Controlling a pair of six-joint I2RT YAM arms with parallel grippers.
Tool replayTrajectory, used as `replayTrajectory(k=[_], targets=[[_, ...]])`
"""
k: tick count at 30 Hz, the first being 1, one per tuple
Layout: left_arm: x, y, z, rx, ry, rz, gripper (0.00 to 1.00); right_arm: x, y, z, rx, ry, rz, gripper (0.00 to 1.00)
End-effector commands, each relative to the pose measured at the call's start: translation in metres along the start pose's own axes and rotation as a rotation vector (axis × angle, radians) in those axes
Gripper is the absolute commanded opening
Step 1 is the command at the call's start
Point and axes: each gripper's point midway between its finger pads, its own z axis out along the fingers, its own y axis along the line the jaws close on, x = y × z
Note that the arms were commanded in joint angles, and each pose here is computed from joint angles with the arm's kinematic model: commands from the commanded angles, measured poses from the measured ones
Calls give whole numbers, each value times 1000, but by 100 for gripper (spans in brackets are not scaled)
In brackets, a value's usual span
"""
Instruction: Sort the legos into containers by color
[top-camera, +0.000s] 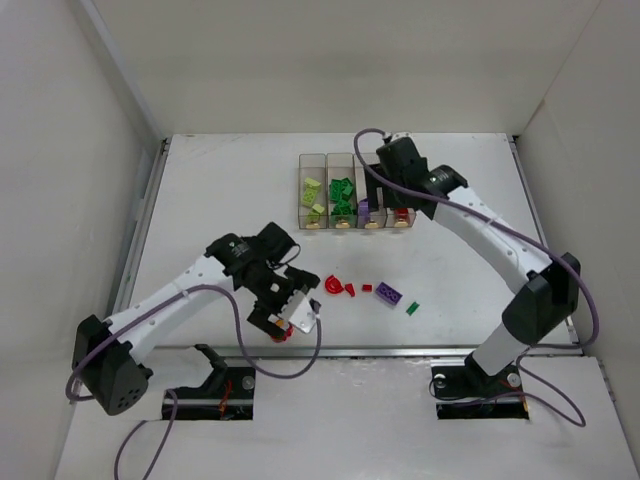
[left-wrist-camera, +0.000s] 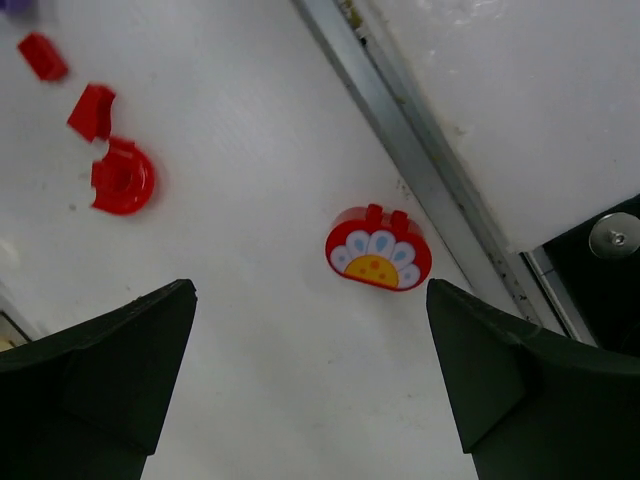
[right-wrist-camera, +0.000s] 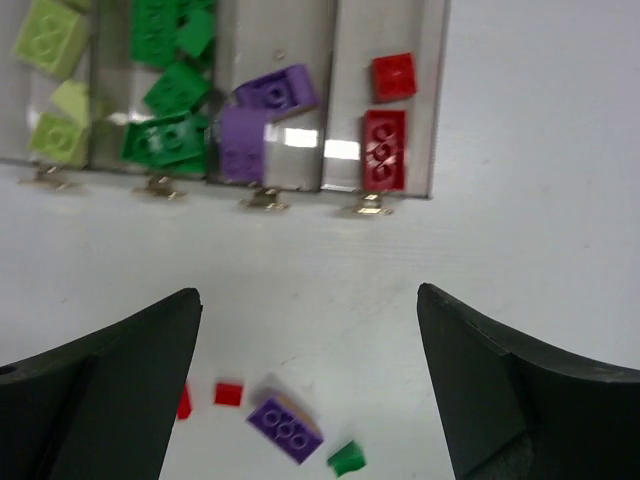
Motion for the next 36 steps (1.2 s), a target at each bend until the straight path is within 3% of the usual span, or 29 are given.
replayTrajectory(k=[1, 2, 5, 6, 7, 9, 12, 15, 16, 20, 23, 27, 30, 32, 36], targets=[[-14, -26, 6, 75, 37, 102, 99, 25, 30, -9, -49, 18, 59, 94], [-18, -25, 8, 67, 32, 83, 99, 32, 39, -11, -63, 27, 56, 94], [-33, 3, 20, -34, 2, -250, 99, 49, 72, -28, -108, 23, 62, 94], [-40, 18, 27, -95, -25, -494, 99, 64, 85, -32, -120, 39, 34, 94], [-40, 25, 28, -140, -26, -619, 99, 68, 90, -37, -134, 38, 37, 94], [-29, 44, 21, -283, 31, -720, 99, 77, 99, -41, -150, 45, 66, 94], [-11, 89, -12, -666, 36, -942, 99, 94, 106, -48, -178, 58, 102, 94], [-5, 101, -26, -812, 21, -1092, 99, 106, 105, -53, -194, 68, 146, 94], [-5, 104, -27, -847, -20, -1217, 99, 108, 103, -54, -193, 70, 158, 94], [7, 107, -38, -1004, -185, -1487, 99, 122, 99, -62, -202, 80, 177, 94], [13, 95, -19, -987, -257, -1599, 99, 129, 91, -64, -187, 83, 217, 94], [44, 46, 21, -948, -148, -1687, 99, 134, 82, -72, -192, 80, 245, 94], [20, 46, 22, -877, -228, -1625, 99, 132, 78, -78, -203, 67, 254, 94], [26, 34, 35, -849, -193, -1642, 99, 128, 81, -78, -217, 49, 246, 94], [26, 40, 22, -902, -236, -1635, 99, 131, 117, -76, -359, 92, 171, 94]])
